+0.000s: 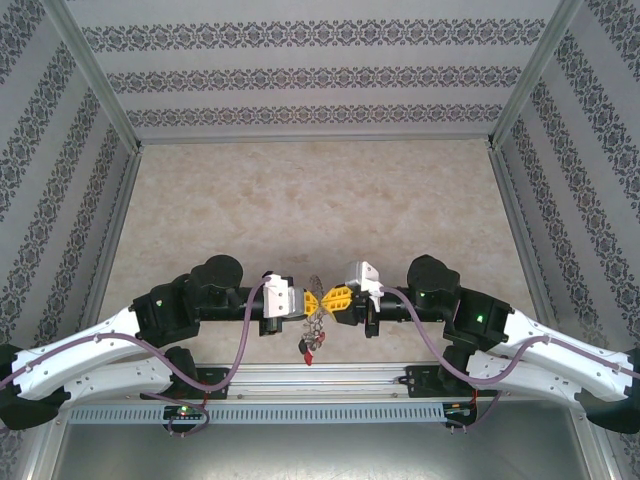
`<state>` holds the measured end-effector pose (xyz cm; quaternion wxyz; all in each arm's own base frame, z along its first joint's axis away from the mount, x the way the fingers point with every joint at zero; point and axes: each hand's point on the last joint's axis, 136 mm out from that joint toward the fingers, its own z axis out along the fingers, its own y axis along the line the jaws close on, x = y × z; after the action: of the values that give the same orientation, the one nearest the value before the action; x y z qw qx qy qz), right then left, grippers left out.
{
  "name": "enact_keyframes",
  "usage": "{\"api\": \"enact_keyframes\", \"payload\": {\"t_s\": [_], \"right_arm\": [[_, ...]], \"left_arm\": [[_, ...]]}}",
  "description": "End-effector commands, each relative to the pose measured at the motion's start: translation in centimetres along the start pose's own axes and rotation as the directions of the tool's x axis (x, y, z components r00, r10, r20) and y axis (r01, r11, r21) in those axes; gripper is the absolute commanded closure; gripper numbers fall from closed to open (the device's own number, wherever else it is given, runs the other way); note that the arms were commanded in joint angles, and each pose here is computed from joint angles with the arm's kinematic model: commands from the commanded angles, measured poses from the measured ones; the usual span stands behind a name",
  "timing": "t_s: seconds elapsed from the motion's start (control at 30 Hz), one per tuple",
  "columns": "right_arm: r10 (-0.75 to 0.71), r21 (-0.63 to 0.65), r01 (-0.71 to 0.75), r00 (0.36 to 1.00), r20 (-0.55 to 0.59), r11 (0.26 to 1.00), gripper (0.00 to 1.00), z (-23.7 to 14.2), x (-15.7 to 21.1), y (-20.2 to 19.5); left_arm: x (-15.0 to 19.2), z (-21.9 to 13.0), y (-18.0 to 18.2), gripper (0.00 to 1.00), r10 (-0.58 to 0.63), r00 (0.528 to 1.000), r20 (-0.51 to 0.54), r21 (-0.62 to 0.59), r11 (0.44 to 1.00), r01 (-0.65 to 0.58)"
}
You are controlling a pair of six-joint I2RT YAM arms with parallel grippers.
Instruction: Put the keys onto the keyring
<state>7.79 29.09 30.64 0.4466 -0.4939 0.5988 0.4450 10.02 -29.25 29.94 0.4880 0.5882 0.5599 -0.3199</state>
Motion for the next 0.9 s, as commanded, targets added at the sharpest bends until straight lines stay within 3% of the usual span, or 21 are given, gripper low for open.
{"api": "enact_keyframes", "payload": {"t_s": [0.0,0.17,0.4,0.67,0.87], "right_arm": [[0.019,-0.013,-0.019,1.0,-0.016,1.0,0.9,0.1,0.7,0.2],[0.04,-0.042,-0.042,0.998,-0.048,0.998,0.9,0.5,1.3,0.6],[0.063,-0.066,-0.067,0.996,-0.067,0.996,0.81,0.6,1.8,1.0],[0.059,-0.055,-0.063,0.996,-0.066,0.997,0.95,0.2,2.0,0.9],[0.058,-0.044,-0.062,0.995,-0.078,0.997,0.99,0.4,2.5,0.7]], "left_arm": [[-2.6,-0.8,0.6,1.0,0.016,0.995,0.101,-0.027,1.0,-0.013],[-2.8,-0.9,0.7,1.0,0.02,0.994,0.11,-0.038,0.999,-0.016],[-2.6,-1.0,1.0,1.0,0.019,0.995,0.103,-0.053,0.998,-0.013],[-2.9,-1.0,1.1,1.0,0.021,0.994,0.109,-0.055,0.998,-0.015],[-3.0,-0.9,1.0,1.0,0.021,0.993,0.112,-0.048,0.999,-0.016]]}}
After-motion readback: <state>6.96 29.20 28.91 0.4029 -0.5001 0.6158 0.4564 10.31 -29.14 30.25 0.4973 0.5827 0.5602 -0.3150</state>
